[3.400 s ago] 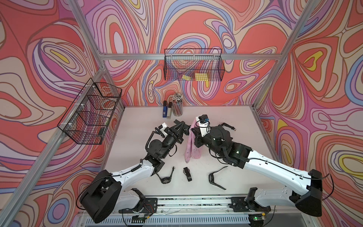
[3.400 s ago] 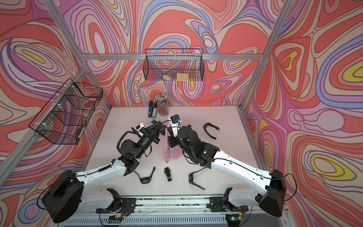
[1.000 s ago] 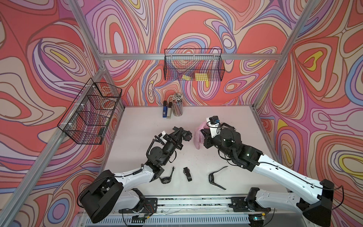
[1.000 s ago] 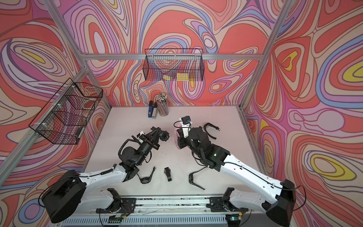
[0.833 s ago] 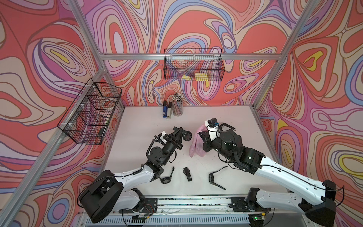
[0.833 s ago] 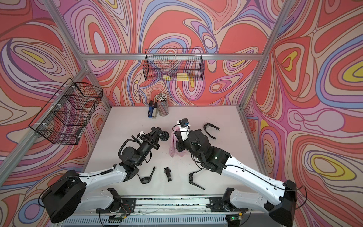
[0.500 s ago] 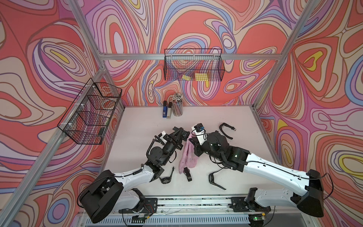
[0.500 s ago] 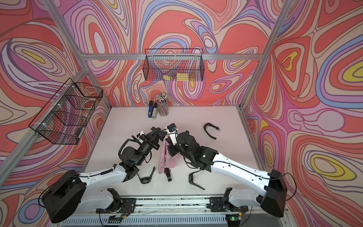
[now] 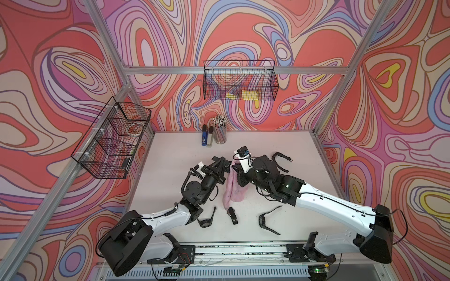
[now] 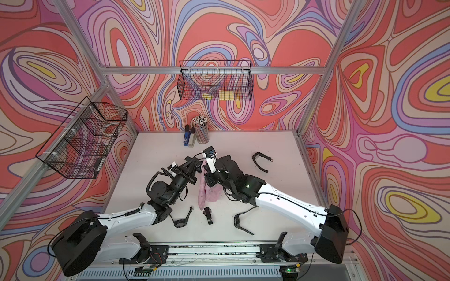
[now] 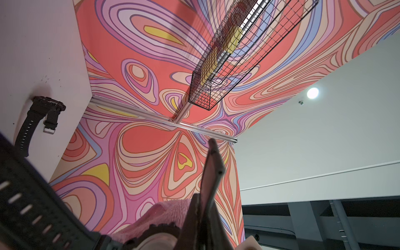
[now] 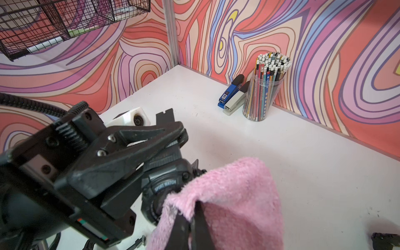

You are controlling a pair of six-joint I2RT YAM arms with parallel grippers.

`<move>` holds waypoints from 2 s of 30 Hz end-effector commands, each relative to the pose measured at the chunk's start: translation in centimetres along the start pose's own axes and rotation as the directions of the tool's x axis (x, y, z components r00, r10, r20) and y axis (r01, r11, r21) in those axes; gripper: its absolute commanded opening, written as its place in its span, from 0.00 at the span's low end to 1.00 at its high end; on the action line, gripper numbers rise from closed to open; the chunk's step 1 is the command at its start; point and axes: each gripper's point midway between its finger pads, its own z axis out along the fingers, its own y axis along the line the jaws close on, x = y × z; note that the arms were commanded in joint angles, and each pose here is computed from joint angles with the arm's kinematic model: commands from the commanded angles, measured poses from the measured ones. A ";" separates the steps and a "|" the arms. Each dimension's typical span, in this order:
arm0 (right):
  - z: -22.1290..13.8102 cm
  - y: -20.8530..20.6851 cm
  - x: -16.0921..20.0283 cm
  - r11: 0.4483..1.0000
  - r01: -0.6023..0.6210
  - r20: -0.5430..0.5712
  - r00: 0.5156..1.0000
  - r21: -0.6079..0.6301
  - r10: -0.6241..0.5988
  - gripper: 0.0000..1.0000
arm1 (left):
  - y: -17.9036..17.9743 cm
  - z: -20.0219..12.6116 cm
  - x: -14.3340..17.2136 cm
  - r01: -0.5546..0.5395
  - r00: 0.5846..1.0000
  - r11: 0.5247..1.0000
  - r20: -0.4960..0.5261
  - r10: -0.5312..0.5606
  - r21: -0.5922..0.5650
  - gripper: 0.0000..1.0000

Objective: Wipe the watch dial
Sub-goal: Wipe the dirt from the watch dial.

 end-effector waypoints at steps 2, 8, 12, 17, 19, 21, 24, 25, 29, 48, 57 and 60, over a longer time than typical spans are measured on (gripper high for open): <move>-1.0 -0.8 -3.2 1.000 -0.019 0.097 0.995 0.018 0.018 0.00 | -1.3 0.0 3.2 0.032 0.991 0.999 -0.130 -0.026 0.041 0.00; -0.2 1.6 -1.9 0.997 -0.032 0.059 0.998 -0.076 0.036 0.00 | -1.5 0.3 3.3 0.033 0.991 0.998 -0.132 -0.026 0.050 0.00; 0.6 4.2 -1.2 0.993 -0.006 0.039 0.999 -0.117 0.011 0.00 | -1.5 0.5 3.3 0.034 0.991 0.998 -0.134 -0.027 0.051 0.00; 1.0 4.6 -0.8 0.993 -0.021 0.055 0.998 -0.114 0.028 0.00 | -1.7 0.6 3.4 0.037 0.990 0.998 -0.136 -0.029 0.056 0.00; 1.0 4.1 -0.7 0.996 -0.021 0.057 0.998 -0.084 0.026 0.00 | -1.7 0.5 3.3 0.038 0.991 0.998 -0.132 -0.030 0.058 0.00; 0.9 3.0 -0.7 0.999 -0.020 0.062 0.998 -0.048 0.023 0.00 | -1.9 0.4 3.3 0.037 0.991 0.997 -0.132 -0.028 0.063 0.00; 1.3 0.2 -0.8 0.996 -0.082 0.060 0.995 -0.022 0.083 0.00 | -2.0 0.3 3.3 0.037 0.991 0.997 -0.129 -0.029 0.064 0.00; 1.3 -0.6 -0.9 0.995 -0.100 0.067 0.993 -0.019 0.101 0.00 | -2.0 0.3 3.3 0.037 0.991 0.997 -0.129 -0.028 0.065 0.00; 1.1 -1.4 -1.3 0.995 -0.097 0.071 0.993 -0.008 0.097 0.00 | -2.1 0.2 3.2 0.037 0.992 0.997 -0.123 -0.029 0.069 0.00; 1.2 3.6 1.5 0.995 -0.054 0.018 0.998 -0.081 0.055 0.00 | -2.1 0.4 3.1 0.035 0.993 0.997 -0.117 -0.026 0.071 0.00; 1.9 -1.4 1.3 0.994 -0.104 0.018 0.994 0.016 0.104 0.00 | -2.3 0.3 3.2 0.031 0.992 0.997 -0.122 -0.022 0.075 0.00; 1.9 -1.3 1.1 0.995 -0.101 0.015 0.995 0.003 0.101 0.00 | -2.4 0.2 3.2 0.031 0.993 0.997 -0.119 -0.022 0.077 0.00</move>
